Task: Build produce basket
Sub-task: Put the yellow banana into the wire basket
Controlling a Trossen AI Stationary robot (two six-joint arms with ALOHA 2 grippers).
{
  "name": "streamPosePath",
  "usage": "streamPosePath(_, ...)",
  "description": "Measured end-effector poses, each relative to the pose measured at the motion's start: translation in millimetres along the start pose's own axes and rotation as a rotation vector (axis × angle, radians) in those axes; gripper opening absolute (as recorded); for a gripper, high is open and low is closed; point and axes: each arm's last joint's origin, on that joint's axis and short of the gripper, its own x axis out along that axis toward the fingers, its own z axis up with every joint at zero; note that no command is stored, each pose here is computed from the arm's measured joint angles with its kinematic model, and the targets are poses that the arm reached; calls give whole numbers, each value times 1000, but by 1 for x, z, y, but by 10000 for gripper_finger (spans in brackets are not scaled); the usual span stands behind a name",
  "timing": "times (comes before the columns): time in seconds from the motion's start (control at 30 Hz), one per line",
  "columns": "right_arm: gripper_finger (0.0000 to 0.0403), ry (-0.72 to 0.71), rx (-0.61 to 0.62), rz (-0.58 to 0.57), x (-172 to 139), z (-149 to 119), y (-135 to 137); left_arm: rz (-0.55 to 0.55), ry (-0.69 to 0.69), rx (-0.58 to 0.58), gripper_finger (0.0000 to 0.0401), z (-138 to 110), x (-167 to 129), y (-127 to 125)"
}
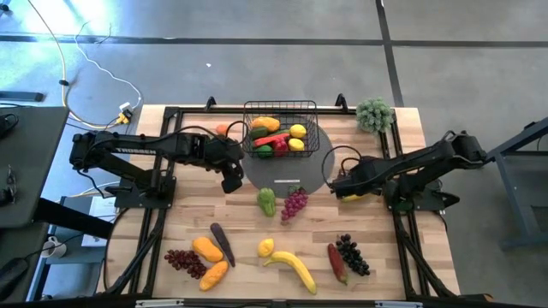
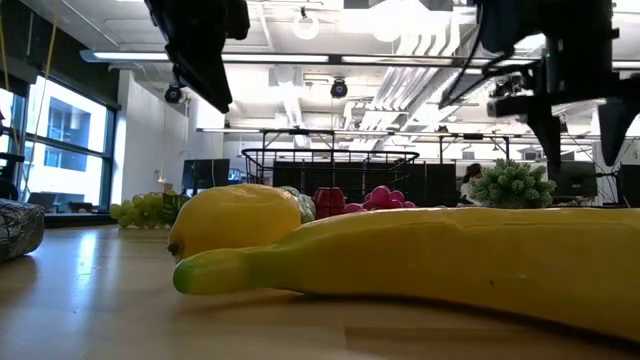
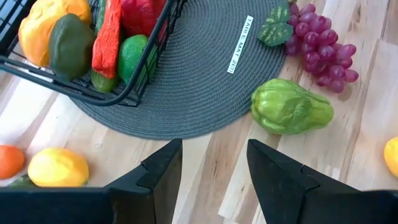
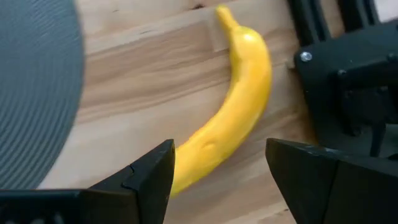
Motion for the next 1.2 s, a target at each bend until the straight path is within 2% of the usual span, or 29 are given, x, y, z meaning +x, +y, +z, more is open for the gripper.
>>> streamPosePath(0.2,234,-23,136,-37,14,-1,-5,-5,1,63,170,0,0,0)
streamPosePath(0.4,234,-36,205,-55,25,-2,-9,-5,1,104,170,0,0,0)
streamPosePath(0.73,234,38,252,-32,59,-6,-10,-5,2,122,170,0,0,0)
streamPosePath(1.2,228,81,271,-62,84,-5,-17,-4,2,122,170,0,0,0)
